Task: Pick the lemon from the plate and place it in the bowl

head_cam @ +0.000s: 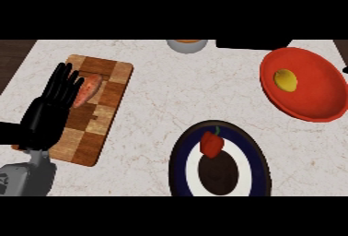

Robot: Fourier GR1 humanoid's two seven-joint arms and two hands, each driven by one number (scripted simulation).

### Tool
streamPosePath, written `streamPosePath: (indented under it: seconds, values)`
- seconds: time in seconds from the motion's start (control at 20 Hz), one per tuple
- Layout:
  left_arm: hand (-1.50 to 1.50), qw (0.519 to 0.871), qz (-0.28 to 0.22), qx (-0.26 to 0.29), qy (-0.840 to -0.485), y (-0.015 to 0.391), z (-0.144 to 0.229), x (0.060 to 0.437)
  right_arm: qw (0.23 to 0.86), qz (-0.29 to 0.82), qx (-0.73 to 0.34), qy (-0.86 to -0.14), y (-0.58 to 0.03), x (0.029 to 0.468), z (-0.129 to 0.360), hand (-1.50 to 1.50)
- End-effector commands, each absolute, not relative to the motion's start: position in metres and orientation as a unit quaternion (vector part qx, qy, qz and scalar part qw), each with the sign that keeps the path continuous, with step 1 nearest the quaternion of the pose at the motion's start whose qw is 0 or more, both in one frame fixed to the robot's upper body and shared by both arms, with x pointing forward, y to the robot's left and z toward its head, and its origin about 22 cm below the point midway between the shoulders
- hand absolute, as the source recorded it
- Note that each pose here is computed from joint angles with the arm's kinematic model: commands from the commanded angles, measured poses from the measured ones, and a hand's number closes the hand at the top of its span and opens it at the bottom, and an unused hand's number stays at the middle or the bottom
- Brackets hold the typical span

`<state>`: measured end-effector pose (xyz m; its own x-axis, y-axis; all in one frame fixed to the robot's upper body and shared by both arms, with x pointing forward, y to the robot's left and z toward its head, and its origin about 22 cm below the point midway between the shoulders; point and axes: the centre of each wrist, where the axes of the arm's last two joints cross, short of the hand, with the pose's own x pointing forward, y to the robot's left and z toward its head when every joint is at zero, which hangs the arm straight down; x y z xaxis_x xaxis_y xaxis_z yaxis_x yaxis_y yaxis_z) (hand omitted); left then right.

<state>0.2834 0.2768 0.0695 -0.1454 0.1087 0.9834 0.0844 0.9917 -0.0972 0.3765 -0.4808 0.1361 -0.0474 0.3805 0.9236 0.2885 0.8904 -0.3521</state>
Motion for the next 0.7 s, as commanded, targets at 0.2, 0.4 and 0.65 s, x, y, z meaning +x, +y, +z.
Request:
streamPosePath:
  seconds: [0.2, 0.4, 0.65]
  values:
    - [0.0, 0.646, 0.018, -0.061, -0.761, 0.283, 0.062, 0.281, 0.66, 0.006, -0.225, -0.716, -0.553, 0.312, 0.151, -1.5]
    - [0.0, 0.649, 0.016, -0.061, -0.758, 0.282, 0.067, 0.283, 0.66, 0.017, -0.229, -0.715, -0.573, 0.283, 0.138, -1.5]
    - [0.0, 0.65, 0.019, -0.06, -0.757, 0.276, 0.069, 0.283, 0.674, 0.029, -0.213, -0.707, -0.587, 0.265, 0.146, -1.5]
